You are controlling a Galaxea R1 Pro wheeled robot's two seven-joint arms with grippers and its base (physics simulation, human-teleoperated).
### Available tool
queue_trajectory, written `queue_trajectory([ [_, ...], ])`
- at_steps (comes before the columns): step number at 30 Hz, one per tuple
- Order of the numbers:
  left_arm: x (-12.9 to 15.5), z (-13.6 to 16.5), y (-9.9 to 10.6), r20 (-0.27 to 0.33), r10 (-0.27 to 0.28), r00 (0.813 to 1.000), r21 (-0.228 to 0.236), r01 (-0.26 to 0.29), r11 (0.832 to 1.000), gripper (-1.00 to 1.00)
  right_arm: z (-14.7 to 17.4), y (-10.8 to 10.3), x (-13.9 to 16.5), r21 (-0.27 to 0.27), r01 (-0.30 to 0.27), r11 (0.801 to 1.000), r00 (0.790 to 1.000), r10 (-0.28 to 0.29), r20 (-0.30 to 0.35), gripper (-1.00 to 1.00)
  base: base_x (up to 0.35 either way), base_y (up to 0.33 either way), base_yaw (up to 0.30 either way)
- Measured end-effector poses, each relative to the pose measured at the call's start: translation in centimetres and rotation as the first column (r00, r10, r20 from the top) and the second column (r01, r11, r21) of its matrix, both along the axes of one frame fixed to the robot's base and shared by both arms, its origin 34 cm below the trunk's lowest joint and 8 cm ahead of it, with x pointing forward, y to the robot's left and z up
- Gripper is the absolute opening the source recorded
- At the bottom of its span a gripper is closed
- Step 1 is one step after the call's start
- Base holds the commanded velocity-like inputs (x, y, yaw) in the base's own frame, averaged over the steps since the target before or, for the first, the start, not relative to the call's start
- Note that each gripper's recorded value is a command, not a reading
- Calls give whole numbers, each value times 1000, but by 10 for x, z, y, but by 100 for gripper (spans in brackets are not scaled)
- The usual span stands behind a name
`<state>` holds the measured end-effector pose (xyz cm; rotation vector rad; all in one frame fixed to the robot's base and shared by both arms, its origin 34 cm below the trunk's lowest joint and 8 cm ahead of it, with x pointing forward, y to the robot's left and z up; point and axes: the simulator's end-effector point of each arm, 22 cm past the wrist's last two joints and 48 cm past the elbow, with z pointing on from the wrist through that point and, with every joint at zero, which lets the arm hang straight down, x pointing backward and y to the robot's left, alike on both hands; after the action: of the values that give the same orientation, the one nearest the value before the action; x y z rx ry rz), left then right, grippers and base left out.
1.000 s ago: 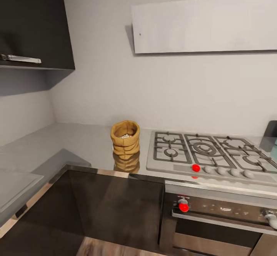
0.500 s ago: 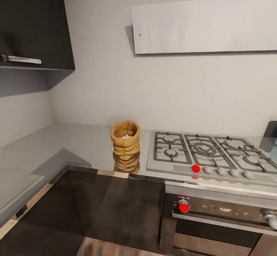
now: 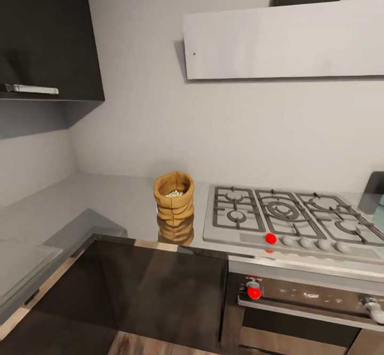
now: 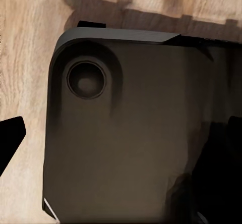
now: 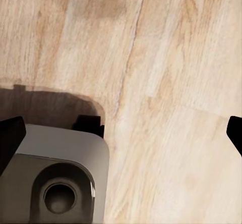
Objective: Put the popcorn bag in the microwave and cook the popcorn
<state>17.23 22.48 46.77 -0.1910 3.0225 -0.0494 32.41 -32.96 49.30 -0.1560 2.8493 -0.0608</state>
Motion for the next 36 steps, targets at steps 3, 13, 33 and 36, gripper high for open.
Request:
queue_trajectory([
  [3, 0, 5, 0, -1, 1, 1000, 0, -1, 1000, 100, 5, 0, 0, 2, 1, 1000, 1000, -1, -1, 100, 0, 0, 0],
  [13, -1, 20, 0, -5, 1, 1000, -1, -1, 1000, 100, 20, 0, 0, 1, 2, 1000, 1000, -2, -1, 100, 0, 0, 0],
  [33, -4, 49, 0, -7, 1, 1000, -1, -1, 1000, 100, 50, -3, -1, -3, 4, 1000, 1000, -3, 3, 100, 0, 0, 0],
  [36, -4, 53, 0, -7, 1, 1000, -1, -1, 1000, 100, 54, -3, -2, -4, 3, 1000, 1000, -3, 4, 100, 0, 0, 0],
])
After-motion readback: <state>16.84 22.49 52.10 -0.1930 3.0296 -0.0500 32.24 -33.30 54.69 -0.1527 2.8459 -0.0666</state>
